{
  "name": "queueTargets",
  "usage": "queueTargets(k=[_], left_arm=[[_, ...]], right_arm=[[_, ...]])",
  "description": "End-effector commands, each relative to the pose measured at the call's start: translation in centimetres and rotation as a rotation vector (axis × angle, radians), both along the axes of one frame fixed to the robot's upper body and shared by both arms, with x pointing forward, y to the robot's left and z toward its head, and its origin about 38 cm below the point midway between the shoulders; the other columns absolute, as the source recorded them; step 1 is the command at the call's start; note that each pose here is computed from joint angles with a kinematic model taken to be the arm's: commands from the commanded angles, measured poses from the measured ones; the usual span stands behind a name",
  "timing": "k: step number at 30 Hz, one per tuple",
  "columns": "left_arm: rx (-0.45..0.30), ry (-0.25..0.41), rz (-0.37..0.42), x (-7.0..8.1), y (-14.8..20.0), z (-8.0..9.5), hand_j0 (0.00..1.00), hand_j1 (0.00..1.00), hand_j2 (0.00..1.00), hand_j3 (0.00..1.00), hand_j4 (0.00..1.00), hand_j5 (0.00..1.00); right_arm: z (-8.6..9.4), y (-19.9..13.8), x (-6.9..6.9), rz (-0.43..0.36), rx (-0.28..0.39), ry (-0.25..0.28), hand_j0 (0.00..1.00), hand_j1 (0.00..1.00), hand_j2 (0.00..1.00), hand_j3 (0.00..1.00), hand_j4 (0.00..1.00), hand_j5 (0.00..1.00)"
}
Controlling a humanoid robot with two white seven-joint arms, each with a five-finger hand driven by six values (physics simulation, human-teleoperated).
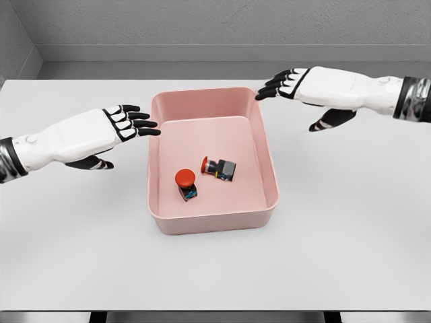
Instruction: Put the industrial switch in the basket with both arms
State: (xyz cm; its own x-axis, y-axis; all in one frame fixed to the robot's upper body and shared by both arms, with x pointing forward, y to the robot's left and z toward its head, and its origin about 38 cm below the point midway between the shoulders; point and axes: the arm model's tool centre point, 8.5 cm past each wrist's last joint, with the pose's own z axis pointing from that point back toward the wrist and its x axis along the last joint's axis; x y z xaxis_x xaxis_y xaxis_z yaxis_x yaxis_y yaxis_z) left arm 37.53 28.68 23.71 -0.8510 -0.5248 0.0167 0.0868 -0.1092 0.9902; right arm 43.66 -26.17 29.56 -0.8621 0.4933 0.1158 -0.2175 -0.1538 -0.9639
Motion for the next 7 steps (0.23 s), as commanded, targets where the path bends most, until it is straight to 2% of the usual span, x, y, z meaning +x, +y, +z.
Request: queueTargets(k=[1, 7], left_arm=[[-0.007, 0.003, 0.0, 0.0, -0.01, 0.04, 1.0, 1.0, 1.0, 1.0, 1.0, 1.0], [-0.005, 0.005, -0.002, -0.02, -0.09, -0.04, 1.0, 1.0, 1.0, 1.0, 1.0, 1.0]], right_arm=[[0.53, -1.21, 0.09, -0.028, 0.009, 0.003, 1.0, 1.0, 1.0, 1.0, 1.0, 1.0], [0.62, -1.65, 0.11, -0.038, 0.005, 0.003, 1.0, 1.0, 1.0, 1.0, 1.0, 1.0]])
